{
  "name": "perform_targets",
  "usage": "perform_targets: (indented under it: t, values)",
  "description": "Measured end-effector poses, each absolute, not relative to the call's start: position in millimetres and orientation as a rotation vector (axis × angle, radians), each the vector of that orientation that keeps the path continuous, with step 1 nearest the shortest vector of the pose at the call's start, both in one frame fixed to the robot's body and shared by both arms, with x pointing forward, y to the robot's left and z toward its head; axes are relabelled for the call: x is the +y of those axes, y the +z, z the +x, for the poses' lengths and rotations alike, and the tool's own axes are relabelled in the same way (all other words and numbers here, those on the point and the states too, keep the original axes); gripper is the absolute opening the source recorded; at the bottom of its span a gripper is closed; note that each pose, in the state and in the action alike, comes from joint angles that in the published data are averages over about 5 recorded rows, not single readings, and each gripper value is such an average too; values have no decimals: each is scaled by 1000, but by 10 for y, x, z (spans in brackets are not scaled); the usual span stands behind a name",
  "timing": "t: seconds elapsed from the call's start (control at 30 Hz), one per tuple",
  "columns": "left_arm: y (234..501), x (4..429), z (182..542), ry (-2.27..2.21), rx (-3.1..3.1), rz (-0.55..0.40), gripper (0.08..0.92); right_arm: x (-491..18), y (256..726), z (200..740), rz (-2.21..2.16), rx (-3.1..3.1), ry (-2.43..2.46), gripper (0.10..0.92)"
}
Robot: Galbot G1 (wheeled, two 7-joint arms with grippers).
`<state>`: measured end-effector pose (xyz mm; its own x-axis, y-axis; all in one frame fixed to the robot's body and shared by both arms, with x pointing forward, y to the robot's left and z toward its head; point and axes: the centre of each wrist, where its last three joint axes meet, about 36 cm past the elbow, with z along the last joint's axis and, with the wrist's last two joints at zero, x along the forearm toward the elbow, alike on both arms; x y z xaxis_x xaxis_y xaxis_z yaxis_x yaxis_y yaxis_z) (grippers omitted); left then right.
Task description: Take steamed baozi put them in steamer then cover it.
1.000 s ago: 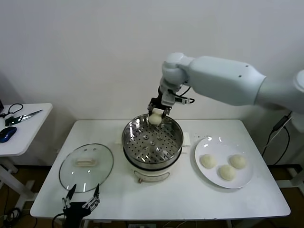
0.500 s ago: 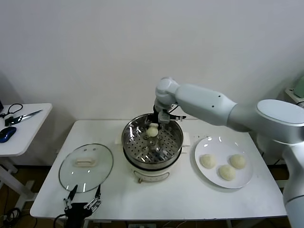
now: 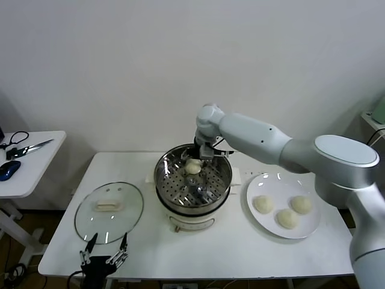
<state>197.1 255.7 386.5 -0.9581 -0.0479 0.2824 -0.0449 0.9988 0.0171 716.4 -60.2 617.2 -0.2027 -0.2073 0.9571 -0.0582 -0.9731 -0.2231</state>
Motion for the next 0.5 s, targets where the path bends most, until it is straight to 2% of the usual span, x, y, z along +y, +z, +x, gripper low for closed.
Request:
perform_targets:
  t: [0.23,0.37,0.5]
  values:
    - [3890,2518,1975,-17,-2860,59,823,-1111,6953,7152,-2049,571,-2378,823]
    - [3894,2511,1985,-15,-2863,58,823,-1711,7253,7098,-2134,884,-2409,823]
    - [3903,2514,1997,-13,-2867,56,823,-2418,7295,6974,-2195,1239,-2445,823]
